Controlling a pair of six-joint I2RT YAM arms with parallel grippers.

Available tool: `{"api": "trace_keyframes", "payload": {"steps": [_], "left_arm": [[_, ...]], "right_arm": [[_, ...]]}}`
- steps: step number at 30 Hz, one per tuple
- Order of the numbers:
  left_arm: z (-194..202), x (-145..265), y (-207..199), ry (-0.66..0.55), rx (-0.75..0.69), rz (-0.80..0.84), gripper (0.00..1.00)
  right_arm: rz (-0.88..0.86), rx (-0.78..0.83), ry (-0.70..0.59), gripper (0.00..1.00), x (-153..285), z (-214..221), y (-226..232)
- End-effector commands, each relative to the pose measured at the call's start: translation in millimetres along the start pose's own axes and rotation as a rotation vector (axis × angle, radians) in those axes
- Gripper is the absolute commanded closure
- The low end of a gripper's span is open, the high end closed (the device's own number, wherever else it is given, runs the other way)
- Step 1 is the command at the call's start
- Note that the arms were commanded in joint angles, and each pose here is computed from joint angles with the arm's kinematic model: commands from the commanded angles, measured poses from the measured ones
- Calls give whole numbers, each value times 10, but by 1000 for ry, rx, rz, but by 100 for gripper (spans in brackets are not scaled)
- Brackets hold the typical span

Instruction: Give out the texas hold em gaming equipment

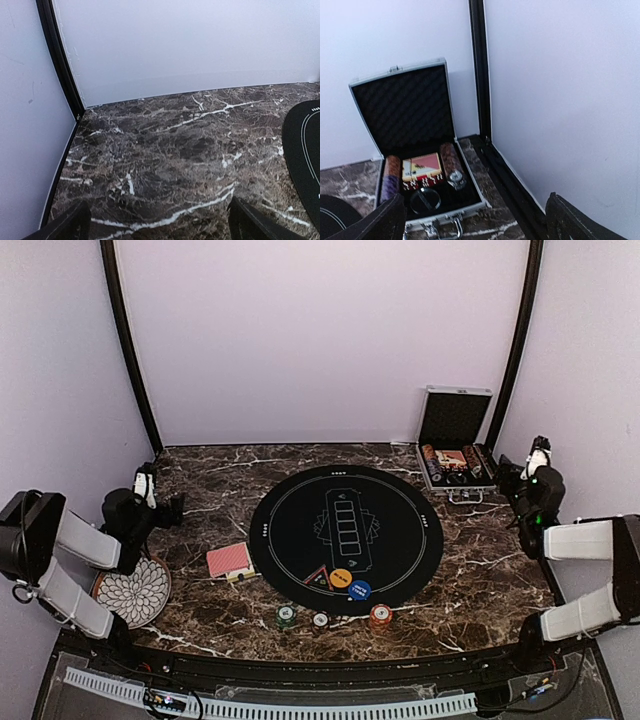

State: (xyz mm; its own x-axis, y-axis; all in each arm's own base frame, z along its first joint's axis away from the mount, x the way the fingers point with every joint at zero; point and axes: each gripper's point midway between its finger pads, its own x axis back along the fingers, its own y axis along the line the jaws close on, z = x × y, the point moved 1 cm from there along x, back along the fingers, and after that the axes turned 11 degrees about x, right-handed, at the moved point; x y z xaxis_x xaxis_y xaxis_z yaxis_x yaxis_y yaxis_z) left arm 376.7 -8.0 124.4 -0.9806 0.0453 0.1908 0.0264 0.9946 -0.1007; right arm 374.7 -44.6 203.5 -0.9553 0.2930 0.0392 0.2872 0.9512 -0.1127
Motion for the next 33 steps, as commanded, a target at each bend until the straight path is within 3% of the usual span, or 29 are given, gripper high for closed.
{"api": "trace_keyframes", "payload": {"steps": [1, 2, 3, 5, 9, 15, 19, 24, 33], "left_arm": [[-170, -145, 12, 156, -50, -24, 1], [-316, -212, 7, 163, -56, -28, 1], [-193, -192, 7, 254, -61, -26, 1], [-279, -171, -58, 313, -61, 6, 1], [-519, -23, -264, 362, -48, 113, 1], [-821, 156, -400, 456, -29, 171, 1], [-974, 222, -334, 497, -30, 154, 1], [-895, 310, -347, 580, -35, 167, 1], [-864, 439, -338, 626, -43, 160, 1]], "right_arm": [[-3, -141, 6, 1, 58, -331, -53], [10, -185, 14, 1, 62, -380, -80], [37, -243, 20, 1, 51, -426, -124], [112, -395, 92, 1, -3, -426, -250], [-228, -441, 156, 1, -161, -740, 260], [-544, -150, 360, 2, 79, -788, 1522], [-723, 26, 470, 12, 520, -580, 2269], [-918, 240, 563, 21, 1251, -211, 3070], [-1148, 426, 678, 43, 2288, 373, 3863]]}}
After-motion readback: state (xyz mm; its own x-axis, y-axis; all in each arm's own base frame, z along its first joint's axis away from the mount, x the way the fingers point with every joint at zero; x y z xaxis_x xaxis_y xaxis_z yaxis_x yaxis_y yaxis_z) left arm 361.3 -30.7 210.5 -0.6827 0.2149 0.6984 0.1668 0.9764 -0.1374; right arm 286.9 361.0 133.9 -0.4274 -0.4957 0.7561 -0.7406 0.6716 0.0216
